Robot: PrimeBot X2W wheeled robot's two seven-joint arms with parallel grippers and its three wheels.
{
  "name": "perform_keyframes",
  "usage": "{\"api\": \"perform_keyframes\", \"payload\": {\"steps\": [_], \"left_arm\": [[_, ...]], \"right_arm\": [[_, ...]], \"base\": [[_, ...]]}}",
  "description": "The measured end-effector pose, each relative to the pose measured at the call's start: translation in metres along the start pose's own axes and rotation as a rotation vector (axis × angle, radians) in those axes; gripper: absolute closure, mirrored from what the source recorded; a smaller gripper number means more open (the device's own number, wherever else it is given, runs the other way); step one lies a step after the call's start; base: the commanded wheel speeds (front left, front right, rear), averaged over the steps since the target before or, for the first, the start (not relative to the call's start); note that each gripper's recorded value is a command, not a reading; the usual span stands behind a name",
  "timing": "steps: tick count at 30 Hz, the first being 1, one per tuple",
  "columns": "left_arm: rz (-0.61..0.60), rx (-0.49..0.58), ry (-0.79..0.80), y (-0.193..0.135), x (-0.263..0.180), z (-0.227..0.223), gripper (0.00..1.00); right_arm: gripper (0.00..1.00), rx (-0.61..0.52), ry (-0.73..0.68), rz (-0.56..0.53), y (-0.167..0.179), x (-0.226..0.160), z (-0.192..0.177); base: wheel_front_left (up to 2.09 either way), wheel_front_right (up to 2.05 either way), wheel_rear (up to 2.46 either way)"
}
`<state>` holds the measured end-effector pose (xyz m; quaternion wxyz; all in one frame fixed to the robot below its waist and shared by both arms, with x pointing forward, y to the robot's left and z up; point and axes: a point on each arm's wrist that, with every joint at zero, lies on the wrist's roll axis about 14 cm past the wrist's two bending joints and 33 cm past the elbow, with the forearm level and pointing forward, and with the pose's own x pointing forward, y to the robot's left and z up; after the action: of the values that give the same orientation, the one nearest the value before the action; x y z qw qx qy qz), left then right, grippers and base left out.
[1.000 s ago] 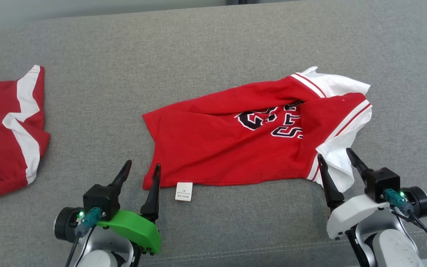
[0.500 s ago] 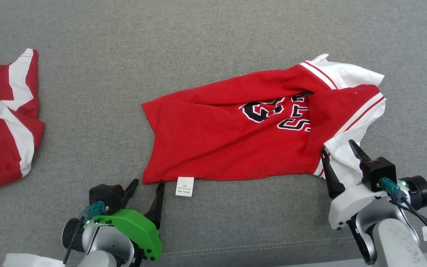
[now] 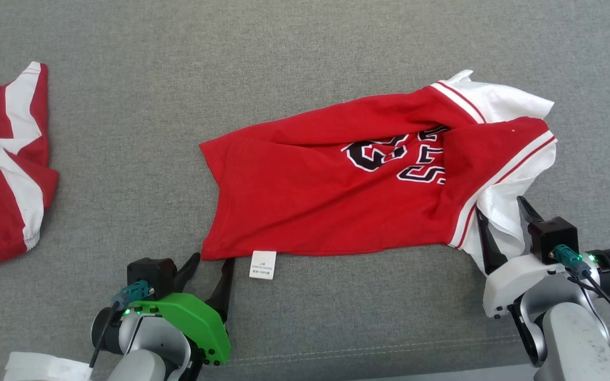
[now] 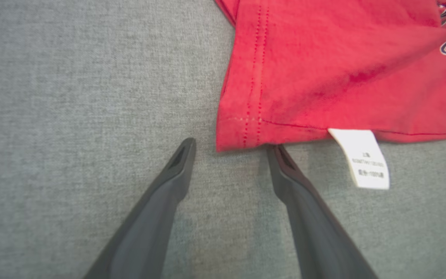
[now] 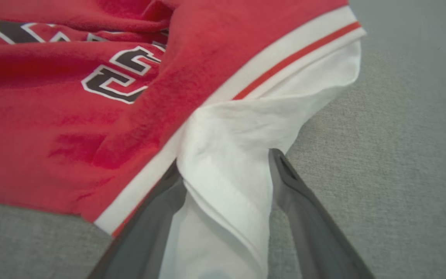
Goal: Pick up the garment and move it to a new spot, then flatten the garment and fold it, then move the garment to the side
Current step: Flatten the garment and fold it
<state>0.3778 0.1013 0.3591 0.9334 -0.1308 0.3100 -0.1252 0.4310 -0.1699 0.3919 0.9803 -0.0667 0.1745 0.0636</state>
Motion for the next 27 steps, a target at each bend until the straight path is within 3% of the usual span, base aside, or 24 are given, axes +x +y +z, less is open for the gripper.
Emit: {"api": "perform_keyframes", "payload": {"steps": [1,3,4,6,7,8,9,10,11,19,27], "left_arm": [[-0.001,-0.001,0.000,0.000,0.001,0.000,0.52],[-0.006,-0.003,-0.002,-0.001,0.002,0.001,0.75],[-0.008,-0.001,-0.002,-0.001,0.002,0.001,0.95],[-0.011,0.002,-0.004,-0.002,0.003,0.001,1.00],[-0.013,0.004,-0.002,-0.002,0.004,0.001,1.00],[-0.015,0.006,-0.001,-0.002,0.004,0.001,1.00],[-0.016,0.007,0.000,-0.002,0.004,0.000,1.00],[-0.018,0.007,0.000,-0.003,0.005,0.000,1.00],[-0.019,0.008,-0.006,-0.003,0.005,0.001,1.00],[-0.030,0.016,-0.082,-0.006,0.006,0.021,1.00],[-0.048,0.061,-0.227,-0.011,-0.003,0.068,1.00]], "right_arm": [[0.00,0.003,-0.006,-0.007,-0.003,0.000,0.001],[0.00,0.007,-0.012,-0.019,-0.006,-0.001,0.002],[0.00,0.012,-0.014,-0.026,-0.008,-0.002,0.002],[0.00,0.021,-0.018,-0.034,-0.011,-0.004,0.002],[0.35,0.027,-0.017,-0.037,-0.012,-0.005,0.002],[0.57,0.032,-0.018,-0.039,-0.013,-0.005,0.002],[0.57,0.036,-0.022,-0.039,-0.013,-0.005,0.002],[0.94,0.046,-0.022,-0.039,-0.012,-0.005,0.002],[1.00,0.050,-0.023,-0.038,-0.012,-0.005,0.002],[1.00,0.122,-0.111,-0.074,-0.024,-0.009,0.020],[1.00,0.178,-0.288,-0.125,-0.045,-0.021,0.068]], "base": [[0.00,0.00,0.00],[0.00,0.00,0.00],[0.00,0.00,0.00],[0.00,0.00,0.00],[0.00,0.00,0.00],[0.00,0.00,0.00],[0.00,0.00,0.00],[0.00,0.00,0.00],[0.00,0.00,0.00],[0.00,0.00,0.00],[0.00,0.00,0.00]]}}
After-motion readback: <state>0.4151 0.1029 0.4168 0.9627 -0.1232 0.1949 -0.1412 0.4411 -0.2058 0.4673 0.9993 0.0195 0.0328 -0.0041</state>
